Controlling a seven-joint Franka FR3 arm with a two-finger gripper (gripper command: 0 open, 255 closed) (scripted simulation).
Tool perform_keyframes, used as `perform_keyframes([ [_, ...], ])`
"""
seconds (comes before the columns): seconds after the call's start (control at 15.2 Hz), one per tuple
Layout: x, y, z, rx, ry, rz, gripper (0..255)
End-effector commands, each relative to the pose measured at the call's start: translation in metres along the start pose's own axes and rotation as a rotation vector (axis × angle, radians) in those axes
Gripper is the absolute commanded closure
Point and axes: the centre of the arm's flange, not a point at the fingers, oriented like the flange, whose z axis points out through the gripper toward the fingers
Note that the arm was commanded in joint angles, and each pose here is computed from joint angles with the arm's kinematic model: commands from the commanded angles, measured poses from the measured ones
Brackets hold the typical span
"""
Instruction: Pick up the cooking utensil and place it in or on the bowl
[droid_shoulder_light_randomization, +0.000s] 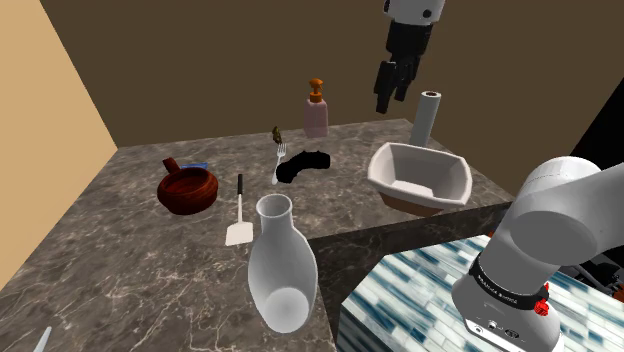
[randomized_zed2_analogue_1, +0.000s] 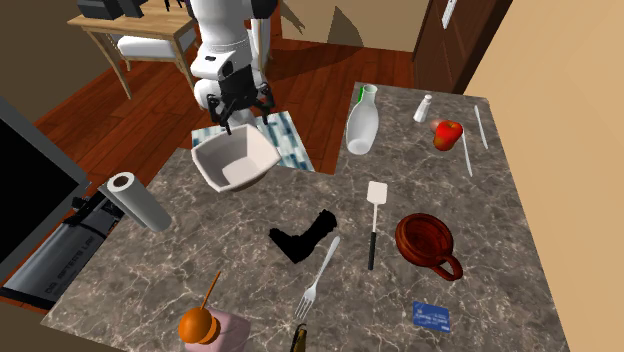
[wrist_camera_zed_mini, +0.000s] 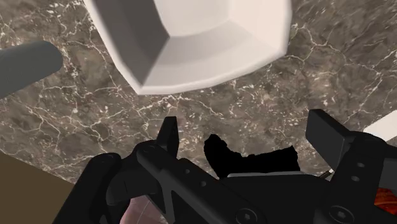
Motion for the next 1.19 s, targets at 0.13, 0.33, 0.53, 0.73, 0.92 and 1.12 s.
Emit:
perform_keyframes([
  [0.13, 0.01, -0.021, 0.013, -0.002, -0.001, 0.041, 0],
  [0.33, 0.026, -0.052, 0.033, -0.005, -0.004, 0.101, 0],
  [0.53, 0.044, -0.082, 0.053, -0.007, -0.006, 0.162, 0],
  [0.73, 0.063, -0.111, 0.072, -0.01, -0.008, 0.223, 0],
  [0.92, 0.085, -0.138, 0.093, -0.013, -0.01, 0.284, 0],
  [1.12, 0.108, -0.164, 0.113, -0.016, -0.012, 0.345, 0],
])
